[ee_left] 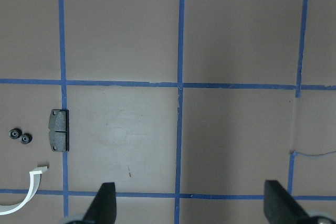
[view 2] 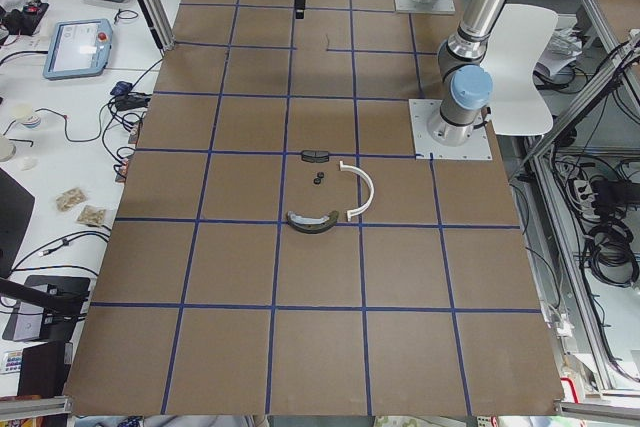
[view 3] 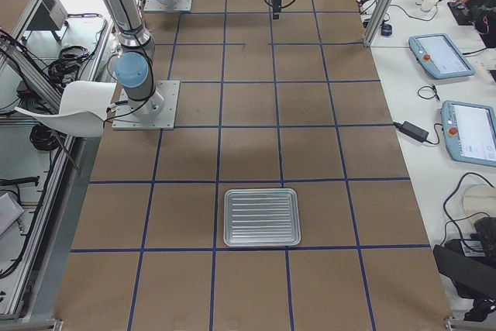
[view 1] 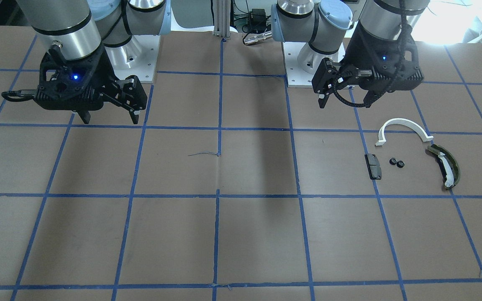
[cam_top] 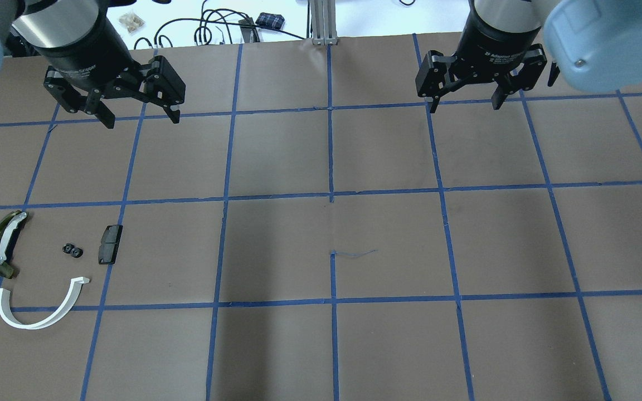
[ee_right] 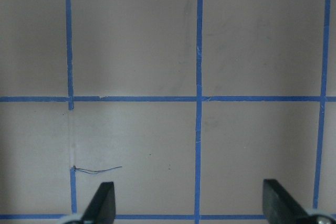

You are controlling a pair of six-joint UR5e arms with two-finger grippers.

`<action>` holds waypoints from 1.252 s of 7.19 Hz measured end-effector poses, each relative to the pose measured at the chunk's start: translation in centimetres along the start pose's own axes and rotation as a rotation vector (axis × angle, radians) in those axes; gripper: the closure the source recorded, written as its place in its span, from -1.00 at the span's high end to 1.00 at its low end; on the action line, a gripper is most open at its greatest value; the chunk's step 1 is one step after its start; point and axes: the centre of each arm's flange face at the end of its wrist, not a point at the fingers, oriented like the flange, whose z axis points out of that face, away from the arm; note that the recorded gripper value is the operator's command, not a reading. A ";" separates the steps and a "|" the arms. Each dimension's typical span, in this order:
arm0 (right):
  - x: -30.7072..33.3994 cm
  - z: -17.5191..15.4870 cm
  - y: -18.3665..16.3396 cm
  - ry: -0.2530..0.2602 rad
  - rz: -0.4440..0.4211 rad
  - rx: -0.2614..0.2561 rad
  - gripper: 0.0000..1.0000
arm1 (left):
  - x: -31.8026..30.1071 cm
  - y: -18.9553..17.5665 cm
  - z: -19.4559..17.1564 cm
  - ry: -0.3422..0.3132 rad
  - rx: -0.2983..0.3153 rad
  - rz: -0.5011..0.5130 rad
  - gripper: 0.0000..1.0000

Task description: Place bearing gear from tray to pile

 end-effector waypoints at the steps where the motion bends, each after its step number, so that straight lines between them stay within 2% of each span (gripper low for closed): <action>1: 0.0 0.0 0.0 0.000 0.000 0.000 1.00 | 0.0 -0.1 0.0 0.000 0.002 0.000 1.00; 9: -0.1 0.0 0.0 0.000 -0.001 -0.001 1.00 | 0.1 -0.7 -0.1 0.004 0.020 0.001 1.00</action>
